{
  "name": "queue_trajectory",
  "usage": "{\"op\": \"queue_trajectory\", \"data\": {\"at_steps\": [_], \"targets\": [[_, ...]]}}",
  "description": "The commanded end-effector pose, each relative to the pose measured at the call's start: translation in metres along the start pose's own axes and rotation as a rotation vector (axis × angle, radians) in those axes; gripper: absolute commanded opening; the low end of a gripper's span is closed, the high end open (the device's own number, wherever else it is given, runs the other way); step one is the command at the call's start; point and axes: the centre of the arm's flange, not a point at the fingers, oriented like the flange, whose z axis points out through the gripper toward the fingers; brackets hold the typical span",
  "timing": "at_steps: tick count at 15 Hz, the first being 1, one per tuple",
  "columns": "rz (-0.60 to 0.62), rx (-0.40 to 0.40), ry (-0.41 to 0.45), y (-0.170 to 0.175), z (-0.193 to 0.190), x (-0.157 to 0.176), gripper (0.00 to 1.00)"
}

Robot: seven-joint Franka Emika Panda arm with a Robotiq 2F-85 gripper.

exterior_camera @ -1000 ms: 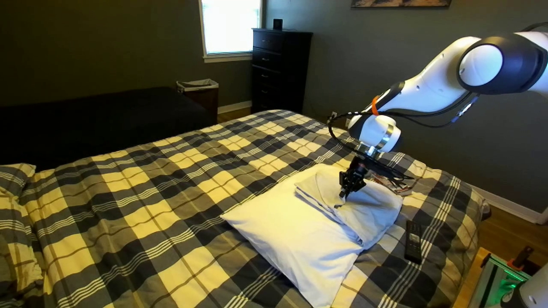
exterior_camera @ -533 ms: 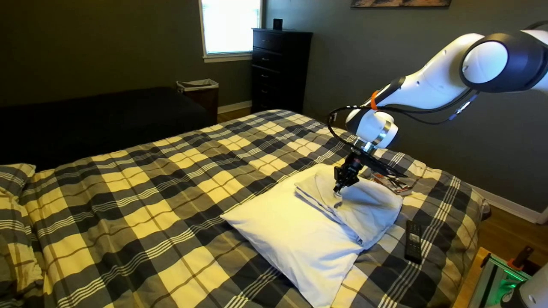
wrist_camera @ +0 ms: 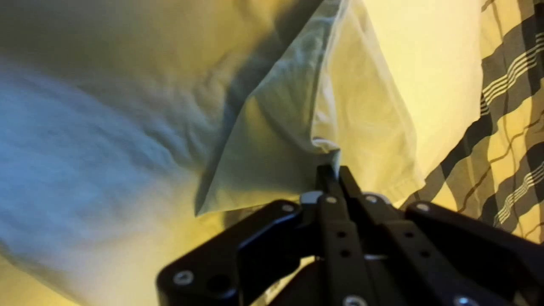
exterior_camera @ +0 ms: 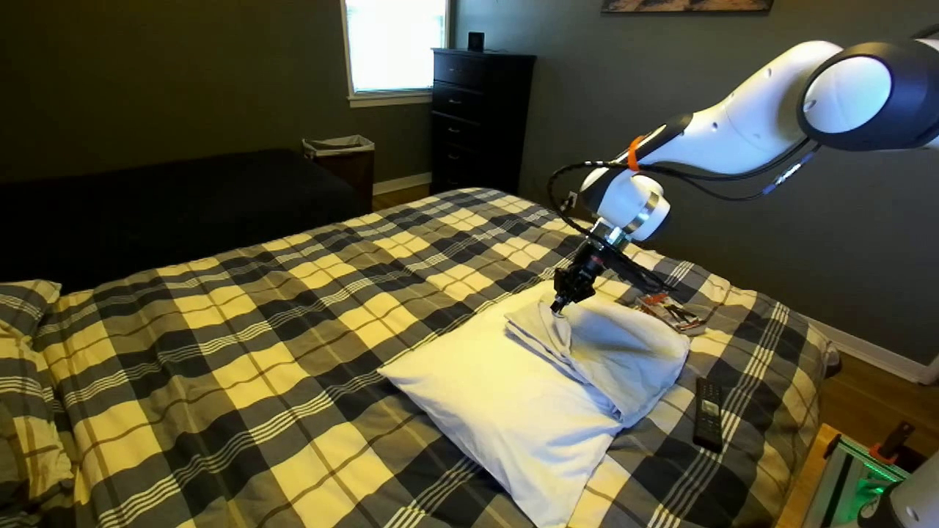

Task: Unfold the left corner of the towel

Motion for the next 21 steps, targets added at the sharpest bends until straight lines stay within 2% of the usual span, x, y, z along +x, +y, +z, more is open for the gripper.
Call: {"op": "queue_trajectory", "data": {"at_steps": [1, 7, 21], "targets": [[-0.061, 0.005, 0.007, -0.022, 0.001, 0.006, 0.01], [-0.114, 0.01, -0.004, -0.048, 0.011, 0.016, 0.01], [-0.195, 0.01, -0.027, -0.075, 0.032, 0.017, 0.01]]}}
